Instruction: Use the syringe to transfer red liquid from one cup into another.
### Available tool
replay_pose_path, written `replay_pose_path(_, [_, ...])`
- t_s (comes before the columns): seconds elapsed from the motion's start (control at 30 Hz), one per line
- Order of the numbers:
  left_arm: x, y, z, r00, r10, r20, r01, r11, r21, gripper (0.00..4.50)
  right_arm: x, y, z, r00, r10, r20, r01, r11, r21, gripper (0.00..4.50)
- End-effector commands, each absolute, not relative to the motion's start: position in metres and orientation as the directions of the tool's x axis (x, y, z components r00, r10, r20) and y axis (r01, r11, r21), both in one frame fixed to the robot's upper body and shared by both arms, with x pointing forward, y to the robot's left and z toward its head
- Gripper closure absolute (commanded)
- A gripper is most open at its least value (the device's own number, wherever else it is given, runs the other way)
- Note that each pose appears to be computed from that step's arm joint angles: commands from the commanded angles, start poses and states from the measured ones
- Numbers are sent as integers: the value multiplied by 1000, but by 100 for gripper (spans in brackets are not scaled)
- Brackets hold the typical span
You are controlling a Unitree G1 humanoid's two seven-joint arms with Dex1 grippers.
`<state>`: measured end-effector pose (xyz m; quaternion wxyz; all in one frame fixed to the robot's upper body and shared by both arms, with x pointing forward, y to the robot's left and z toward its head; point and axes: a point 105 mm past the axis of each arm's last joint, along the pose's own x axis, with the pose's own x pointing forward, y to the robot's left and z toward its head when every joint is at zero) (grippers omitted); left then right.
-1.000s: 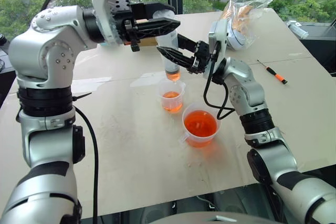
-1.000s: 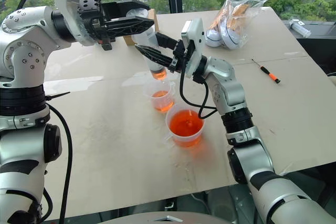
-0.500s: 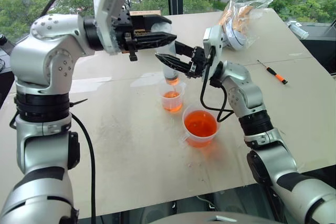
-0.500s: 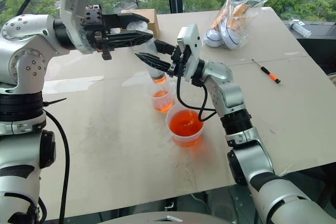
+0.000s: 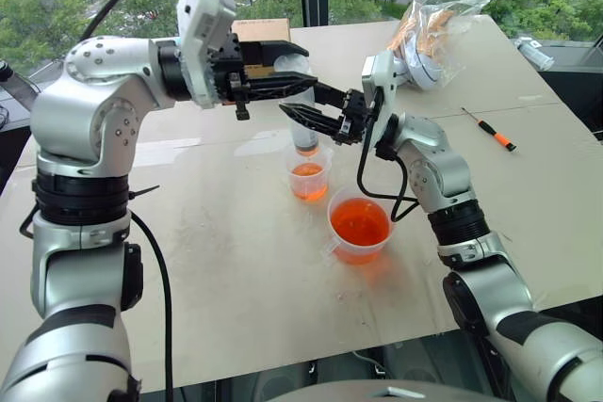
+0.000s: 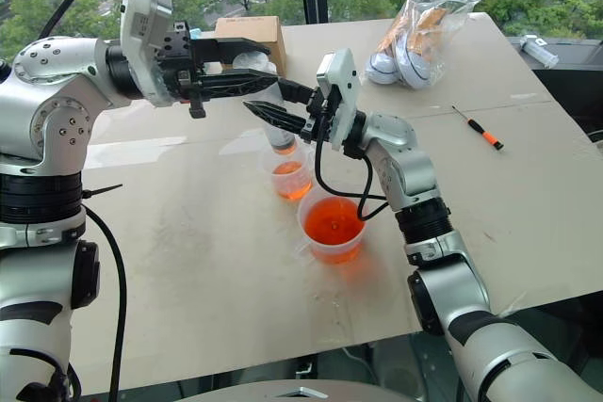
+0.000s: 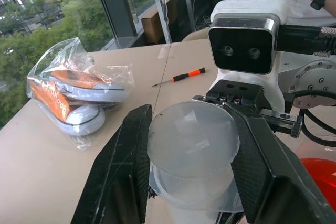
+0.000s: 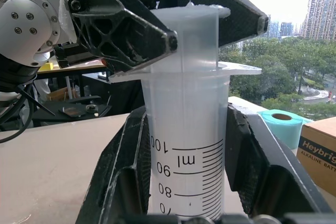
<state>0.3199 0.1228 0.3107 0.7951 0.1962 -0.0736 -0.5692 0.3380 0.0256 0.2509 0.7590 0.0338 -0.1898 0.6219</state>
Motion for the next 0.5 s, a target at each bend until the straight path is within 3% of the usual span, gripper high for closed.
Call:
replay_pose_path(0.03, [324,122,293,341,-926,-163,900,271,341,269,322,23,292,70,891,449,-938,213,-274,306])
replay_pose_path(0.13, [321,121,300,325,-936,-132,905,267,332,163,322,22,290,72,893,445,-938,212,-274,306])
replay_pose_path(0.23, [324,123,305,350,-931,-106,894,299,333,16,322,23,288,72,895,441,-939,210,-273,306])
replay_pose_path(0.5, [320,128,333,336,-942,23,884,324,337,7,323,23,287,73,897,436,-939,209,-273,306])
